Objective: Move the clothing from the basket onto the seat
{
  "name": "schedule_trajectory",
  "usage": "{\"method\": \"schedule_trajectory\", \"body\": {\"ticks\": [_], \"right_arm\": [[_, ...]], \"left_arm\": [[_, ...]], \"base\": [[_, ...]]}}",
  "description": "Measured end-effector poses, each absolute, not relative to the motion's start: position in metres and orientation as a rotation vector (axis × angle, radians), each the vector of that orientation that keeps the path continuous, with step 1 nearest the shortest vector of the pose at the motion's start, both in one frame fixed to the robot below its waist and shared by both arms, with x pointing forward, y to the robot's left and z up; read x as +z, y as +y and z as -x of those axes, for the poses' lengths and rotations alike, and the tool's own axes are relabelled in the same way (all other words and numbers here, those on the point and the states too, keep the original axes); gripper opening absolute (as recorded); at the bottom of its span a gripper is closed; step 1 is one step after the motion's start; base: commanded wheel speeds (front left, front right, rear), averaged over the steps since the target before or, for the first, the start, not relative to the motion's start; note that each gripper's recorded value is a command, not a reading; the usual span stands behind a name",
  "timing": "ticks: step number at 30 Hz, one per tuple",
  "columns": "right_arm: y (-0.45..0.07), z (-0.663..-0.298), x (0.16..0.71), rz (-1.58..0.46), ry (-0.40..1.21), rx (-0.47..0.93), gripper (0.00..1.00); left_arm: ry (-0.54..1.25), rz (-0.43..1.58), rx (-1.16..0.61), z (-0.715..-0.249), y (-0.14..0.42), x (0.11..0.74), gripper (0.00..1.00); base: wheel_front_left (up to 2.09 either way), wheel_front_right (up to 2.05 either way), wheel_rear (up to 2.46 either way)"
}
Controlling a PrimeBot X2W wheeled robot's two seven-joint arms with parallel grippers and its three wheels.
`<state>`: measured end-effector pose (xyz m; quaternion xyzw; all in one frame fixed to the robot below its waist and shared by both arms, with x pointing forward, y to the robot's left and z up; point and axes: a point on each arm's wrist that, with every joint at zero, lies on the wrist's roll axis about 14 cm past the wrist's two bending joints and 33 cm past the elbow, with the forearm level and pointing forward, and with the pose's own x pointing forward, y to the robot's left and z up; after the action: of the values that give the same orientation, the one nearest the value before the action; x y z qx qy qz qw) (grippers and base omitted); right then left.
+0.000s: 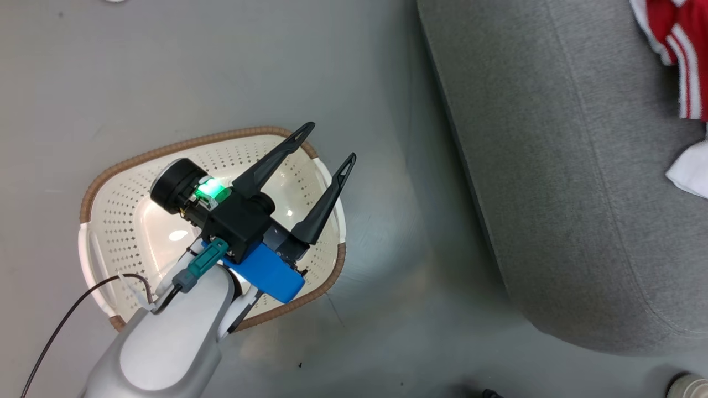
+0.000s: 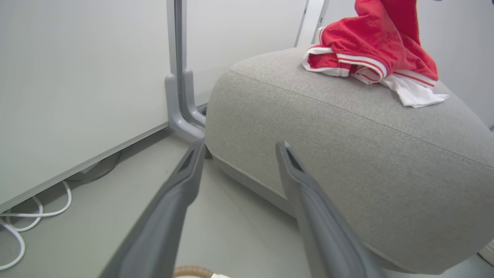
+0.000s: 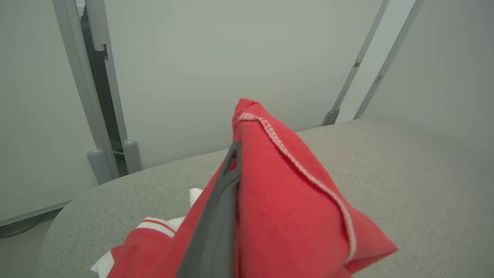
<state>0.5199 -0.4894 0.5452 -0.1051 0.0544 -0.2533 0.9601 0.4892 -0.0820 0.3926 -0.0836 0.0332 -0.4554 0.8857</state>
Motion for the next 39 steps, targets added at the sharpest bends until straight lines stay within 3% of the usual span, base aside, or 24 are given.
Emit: {"method": "schedule_trajectory", "body": {"ticks": [4,9,11,12,13,14,29,39], "right_arm": [[-0.488,-0.518,0.486,0.175,0.219,-0.521,0.0],[-0.483,-0.514,0.464,0.157,0.255,-0.516,0.01],[-0.484,-0.512,0.466,0.162,0.251,-0.515,0.18],[-0.483,-0.512,0.467,0.164,0.247,-0.511,0.35],[-0.481,-0.511,0.468,0.17,0.247,-0.501,0.82],[-0.479,-0.51,0.469,0.173,0.248,-0.494,1.0],[-0.444,-0.46,0.515,0.256,0.197,-0.363,1.0],[-0.372,-0.42,0.52,0.23,0.099,-0.218,1.0]], "left_arm": [[0.086,0.176,-0.925,-0.495,-0.074,0.382,1.0],[0.09,0.176,-0.914,-0.496,-0.071,0.383,1.0],[0.086,0.176,-0.912,-0.495,-0.071,0.387,1.0],[0.087,0.177,-0.91,-0.495,-0.07,0.388,1.0],[0.088,0.175,-0.908,-0.494,-0.07,0.39,1.0],[0.087,0.173,-0.906,-0.493,-0.069,0.392,1.0],[0.053,0.22,-0.764,-0.449,-0.044,0.46,1.0],[0.023,0.214,-0.573,-0.407,0.014,0.487,1.0]], "base": [[0.0,0.0,0.0],[0.0,0.0,0.0],[0.0,0.0,0.0],[0.0,0.0,0.0],[0.0,0.0,0.0],[0.0,0.0,0.0],[0.0,0.0,0.0],[0.0,0.0,0.0]]}}
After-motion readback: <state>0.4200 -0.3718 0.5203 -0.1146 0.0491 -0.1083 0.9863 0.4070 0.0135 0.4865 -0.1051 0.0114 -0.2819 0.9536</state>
